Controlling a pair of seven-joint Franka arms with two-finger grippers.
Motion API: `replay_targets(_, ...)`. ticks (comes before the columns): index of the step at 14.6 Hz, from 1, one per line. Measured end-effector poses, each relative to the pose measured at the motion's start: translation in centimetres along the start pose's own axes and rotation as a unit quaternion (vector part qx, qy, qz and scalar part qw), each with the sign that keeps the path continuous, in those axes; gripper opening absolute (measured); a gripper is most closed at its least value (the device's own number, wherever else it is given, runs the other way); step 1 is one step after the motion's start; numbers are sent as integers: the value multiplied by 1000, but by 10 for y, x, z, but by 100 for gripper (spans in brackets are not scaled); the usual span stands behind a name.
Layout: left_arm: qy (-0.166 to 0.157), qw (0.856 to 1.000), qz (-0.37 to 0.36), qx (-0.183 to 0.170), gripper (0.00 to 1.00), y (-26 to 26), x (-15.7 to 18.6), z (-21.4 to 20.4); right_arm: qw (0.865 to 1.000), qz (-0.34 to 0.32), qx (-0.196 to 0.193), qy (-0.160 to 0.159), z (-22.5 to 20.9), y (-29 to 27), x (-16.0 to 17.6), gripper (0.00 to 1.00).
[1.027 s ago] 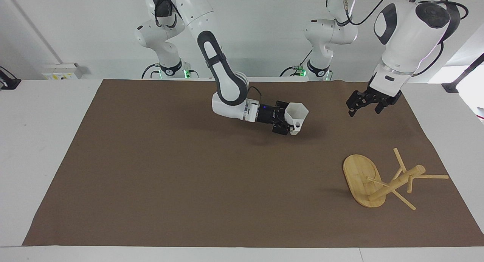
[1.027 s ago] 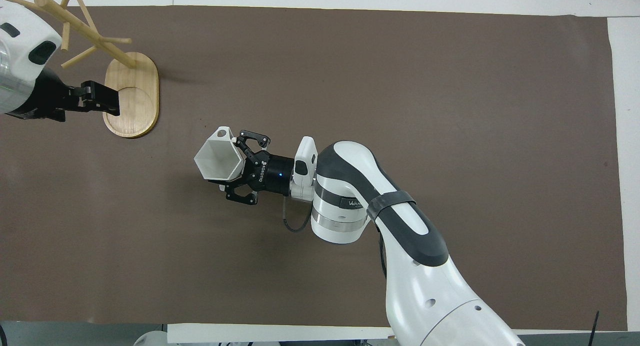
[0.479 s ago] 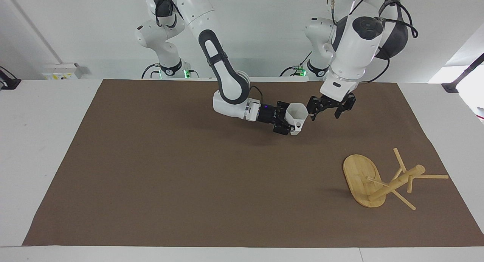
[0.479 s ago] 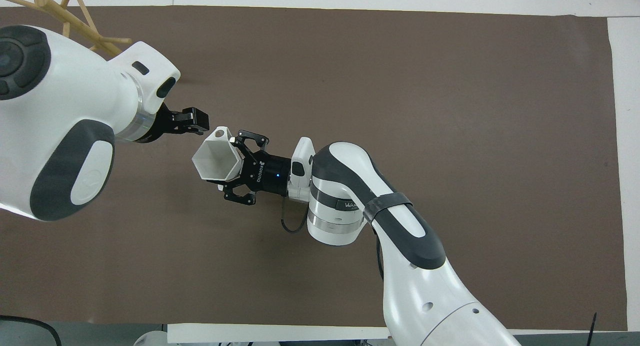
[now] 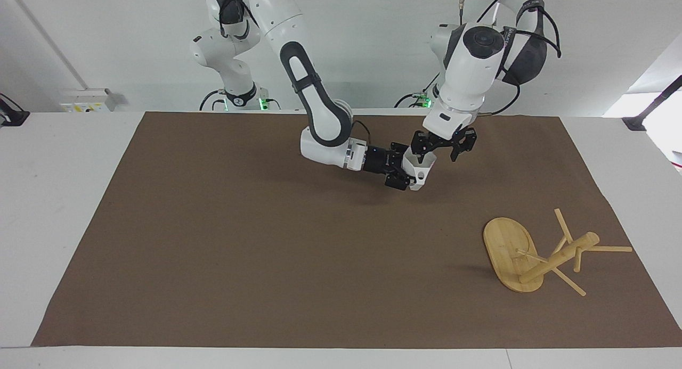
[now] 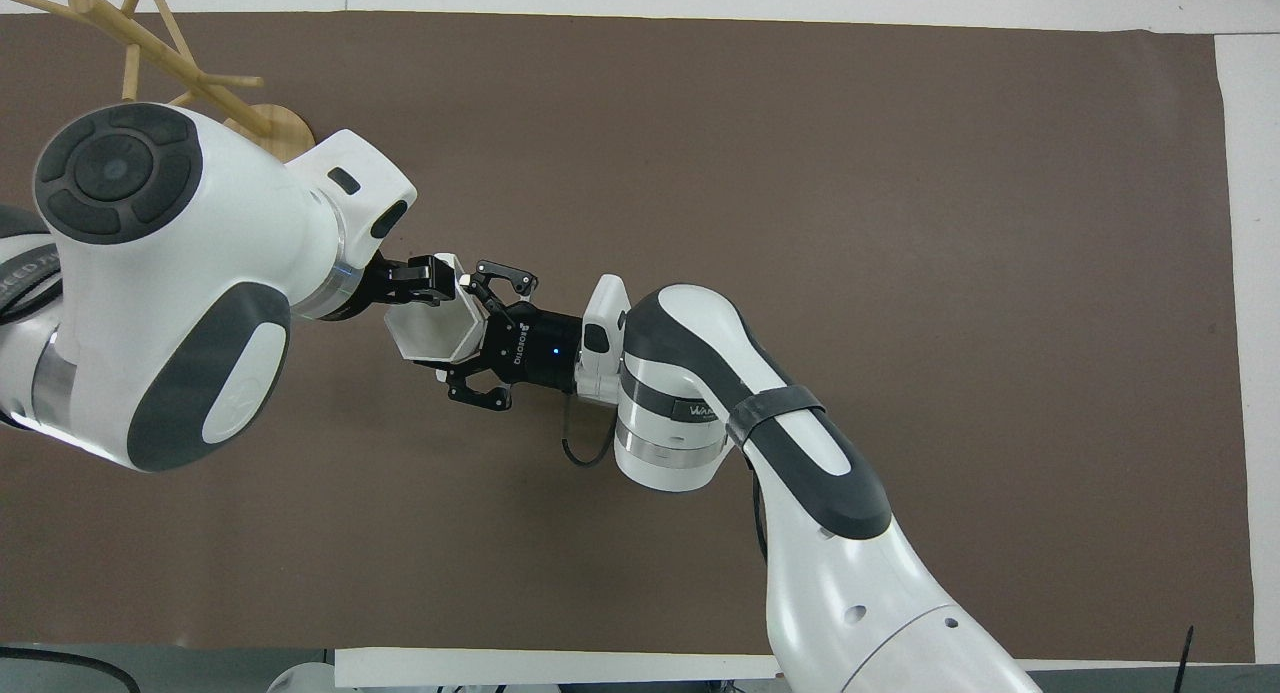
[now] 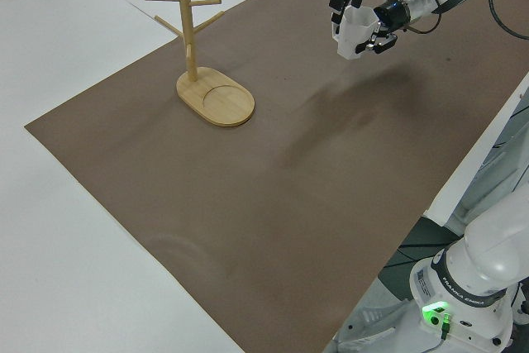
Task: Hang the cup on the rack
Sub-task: 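Hold the mug with the right gripper while the left gripper reaches it, then close the left gripper on the mug held by the right gripper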
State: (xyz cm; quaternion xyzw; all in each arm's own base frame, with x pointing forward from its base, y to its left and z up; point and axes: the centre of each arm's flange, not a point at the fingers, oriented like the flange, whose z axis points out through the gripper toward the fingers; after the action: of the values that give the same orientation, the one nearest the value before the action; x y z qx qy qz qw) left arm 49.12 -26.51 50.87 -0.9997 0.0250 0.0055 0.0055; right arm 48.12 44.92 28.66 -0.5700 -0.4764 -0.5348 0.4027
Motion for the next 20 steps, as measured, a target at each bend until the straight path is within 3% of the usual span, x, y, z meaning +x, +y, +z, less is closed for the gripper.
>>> replay_targets(2, -2, 1000, 0, 1, 90, -2, -3, 1, 1000, 0, 0, 0, 0, 0, 0, 79)
replay_targets(5, -2, 1000, -1, 1, 74, -3, -5, 5, 1000, 0, 0, 0, 0, 0, 0, 79)
replay_targets(12, -8, 1000, -1, 3, 59, -4, -7, 16, 1000, 0, -3, -5, -1, 1, -1, 79)
replay_targets(13, -7, 1000, -1, 3, 56, -4, -7, 17, 1000, 0, -3, -5, -1, 1, -1, 79)
replay_targets(16, -3, 1000, -6, -4, 19, 0, -8, 21, 1000, 0, -3, -7, -1, 0, -2, 79)
replay_targets(17, -3, 1000, -5, -4, 15, 0, -8, 21, 1000, 1, -4, -8, -1, 0, -3, 79)
replay_targets(20, -2, 1000, -11, -5, 15, 1, -8, 21, 1000, 1, -4, -8, -1, 1, -3, 79)
